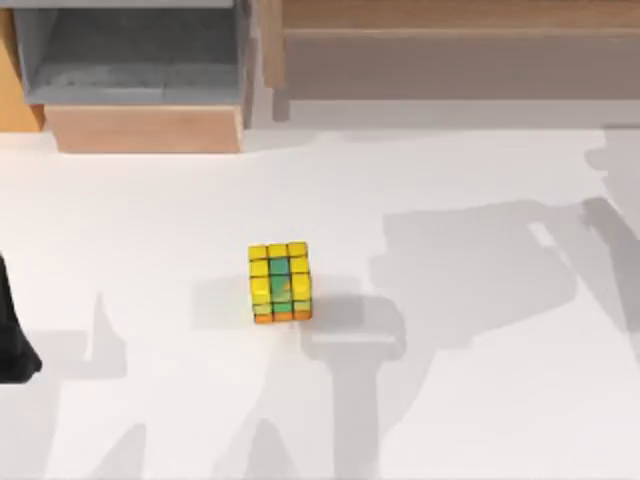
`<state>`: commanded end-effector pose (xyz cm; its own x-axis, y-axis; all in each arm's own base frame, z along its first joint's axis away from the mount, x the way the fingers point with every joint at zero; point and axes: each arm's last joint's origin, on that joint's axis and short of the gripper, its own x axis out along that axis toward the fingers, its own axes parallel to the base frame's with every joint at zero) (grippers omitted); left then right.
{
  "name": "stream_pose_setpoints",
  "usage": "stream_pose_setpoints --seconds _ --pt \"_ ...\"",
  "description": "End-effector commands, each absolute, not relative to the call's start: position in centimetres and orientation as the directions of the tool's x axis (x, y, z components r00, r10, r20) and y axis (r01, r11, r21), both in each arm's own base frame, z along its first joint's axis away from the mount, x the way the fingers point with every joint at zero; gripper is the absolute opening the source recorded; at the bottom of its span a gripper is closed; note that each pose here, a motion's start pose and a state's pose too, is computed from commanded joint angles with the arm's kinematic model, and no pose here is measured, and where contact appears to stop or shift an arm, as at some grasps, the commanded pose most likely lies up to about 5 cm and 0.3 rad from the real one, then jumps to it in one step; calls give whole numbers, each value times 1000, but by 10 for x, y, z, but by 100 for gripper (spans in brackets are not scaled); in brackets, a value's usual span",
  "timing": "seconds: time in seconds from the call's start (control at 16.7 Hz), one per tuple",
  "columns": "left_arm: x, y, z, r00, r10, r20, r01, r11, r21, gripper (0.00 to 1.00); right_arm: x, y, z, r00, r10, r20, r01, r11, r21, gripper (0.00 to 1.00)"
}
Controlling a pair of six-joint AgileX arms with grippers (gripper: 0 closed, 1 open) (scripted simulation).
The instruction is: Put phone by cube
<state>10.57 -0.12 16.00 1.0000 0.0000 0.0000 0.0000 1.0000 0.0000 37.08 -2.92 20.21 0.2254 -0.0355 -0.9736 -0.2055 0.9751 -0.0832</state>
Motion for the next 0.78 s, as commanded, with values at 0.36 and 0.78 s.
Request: stream_pose_setpoints --seconds 0.36,0.78 --pt "106 -1 160 1000 0 0 0 1000 0 100 384 41 254 331 -21 -943 -121 990 -65 0" --pt "106 -1 160 1000 0 0 0 1000 0 100 380 141 256 270 35 -962 -50 999 22 0"
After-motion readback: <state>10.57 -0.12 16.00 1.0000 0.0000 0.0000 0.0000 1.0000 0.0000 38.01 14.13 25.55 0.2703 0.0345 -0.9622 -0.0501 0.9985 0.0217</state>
